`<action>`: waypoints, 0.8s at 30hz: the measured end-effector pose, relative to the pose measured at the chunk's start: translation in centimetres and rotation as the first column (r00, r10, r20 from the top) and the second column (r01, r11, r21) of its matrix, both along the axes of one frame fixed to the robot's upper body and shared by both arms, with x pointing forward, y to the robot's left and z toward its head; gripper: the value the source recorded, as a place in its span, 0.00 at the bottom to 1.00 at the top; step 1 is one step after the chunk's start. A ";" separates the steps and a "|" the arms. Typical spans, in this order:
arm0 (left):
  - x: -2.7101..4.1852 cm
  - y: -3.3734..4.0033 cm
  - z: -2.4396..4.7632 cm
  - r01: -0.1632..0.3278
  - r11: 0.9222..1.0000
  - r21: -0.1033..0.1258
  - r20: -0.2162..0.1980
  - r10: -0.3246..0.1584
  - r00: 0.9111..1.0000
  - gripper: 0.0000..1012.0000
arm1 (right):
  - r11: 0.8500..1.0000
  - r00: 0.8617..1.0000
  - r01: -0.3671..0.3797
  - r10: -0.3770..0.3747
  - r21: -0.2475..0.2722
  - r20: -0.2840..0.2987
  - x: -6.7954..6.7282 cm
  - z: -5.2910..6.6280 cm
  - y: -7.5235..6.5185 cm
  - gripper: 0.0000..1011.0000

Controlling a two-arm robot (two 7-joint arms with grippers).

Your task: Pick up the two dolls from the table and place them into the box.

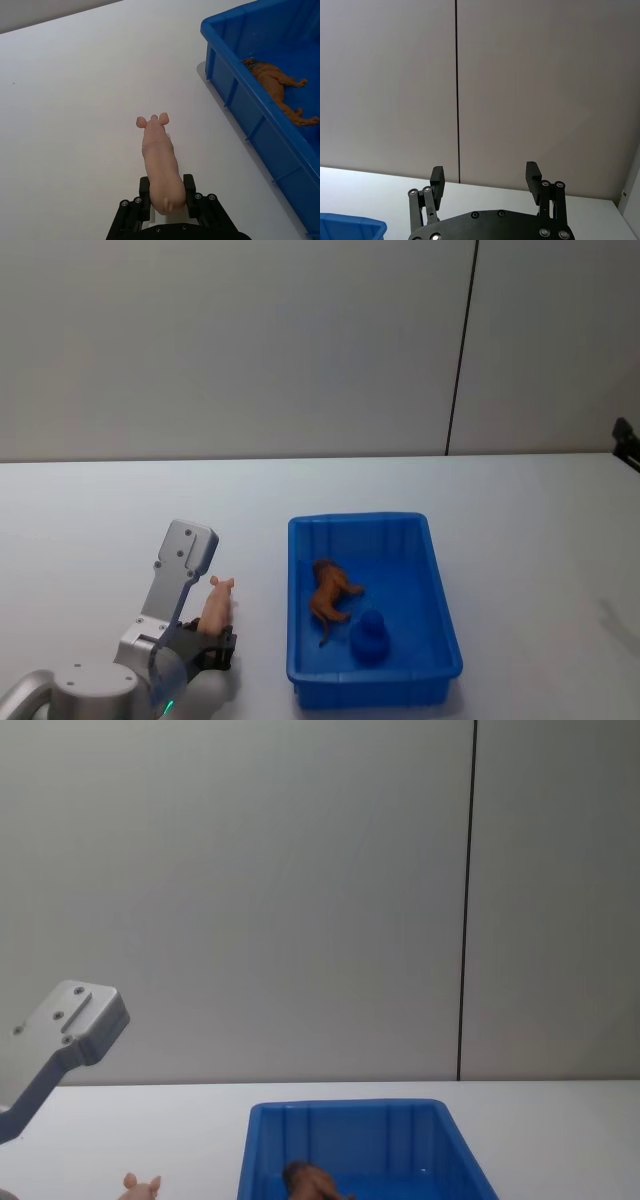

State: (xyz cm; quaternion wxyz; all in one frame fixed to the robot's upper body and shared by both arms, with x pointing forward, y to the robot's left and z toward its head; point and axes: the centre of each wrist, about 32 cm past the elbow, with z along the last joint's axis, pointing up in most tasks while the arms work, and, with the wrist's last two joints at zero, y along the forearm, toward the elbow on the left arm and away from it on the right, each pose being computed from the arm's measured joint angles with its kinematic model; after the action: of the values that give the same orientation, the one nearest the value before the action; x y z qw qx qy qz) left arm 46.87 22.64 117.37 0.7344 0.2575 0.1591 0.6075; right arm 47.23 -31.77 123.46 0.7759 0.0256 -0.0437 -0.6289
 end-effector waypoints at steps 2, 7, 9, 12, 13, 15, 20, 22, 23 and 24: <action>0.01 0.00 0.00 0.001 1.000 0.000 0.000 -0.001 1.000 0.39 | 1.000 1.000 0.000 0.000 0.000 0.000 0.0 0.0 0.0 0.99; 0.01 0.04 0.01 0.004 1.000 -0.005 0.009 -0.004 1.000 0.39 | 1.000 1.000 0.000 0.000 0.000 0.000 0.0 0.0 0.0 0.99; -0.01 0.13 0.07 0.004 1.000 -0.010 0.022 -0.004 1.000 0.39 | 1.000 1.000 0.000 0.000 0.000 0.000 0.0 0.0 0.0 0.99; -0.06 0.27 0.27 0.005 1.000 -0.018 0.045 -0.005 0.999 0.39 | 1.000 1.000 0.000 0.000 0.000 0.000 0.0 0.0 0.0 0.99; -0.07 0.31 0.33 0.006 1.000 -0.021 0.054 -0.005 0.999 0.39 | 1.000 1.000 0.000 0.000 0.000 0.000 0.0 0.0 0.0 0.99; -0.10 0.43 0.56 0.009 1.000 -0.027 0.075 -0.007 0.997 0.39 | 1.000 1.000 0.000 0.000 0.000 0.000 0.0 0.0 0.0 0.99; -0.14 0.71 1.25 0.022 0.999 -0.042 0.129 -0.017 0.992 0.39 | 1.000 1.000 0.000 0.000 0.000 0.000 0.0 0.0 0.0 0.99; -0.14 0.86 1.66 0.033 0.998 -0.050 0.158 -0.025 0.987 0.39 | 1.000 1.000 0.000 0.000 0.000 0.000 0.0 0.0 0.0 0.99; -0.14 0.90 1.81 0.037 0.998 -0.052 0.165 -0.028 0.986 0.39 | 1.000 1.000 0.000 0.000 0.000 0.000 0.0 0.0 0.0 0.99; -0.13 1.00 2.17 0.050 0.997 -0.059 0.187 -0.038 0.982 0.39 | 1.000 1.000 0.000 0.000 0.000 0.000 0.0 0.0 0.0 0.99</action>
State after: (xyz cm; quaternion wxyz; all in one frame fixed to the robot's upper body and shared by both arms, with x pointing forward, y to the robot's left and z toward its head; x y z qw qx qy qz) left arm 46.73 23.63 119.54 0.7672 0.1797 0.1035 0.6070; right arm 47.23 -31.77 123.46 0.7759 0.0256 -0.0437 -0.6289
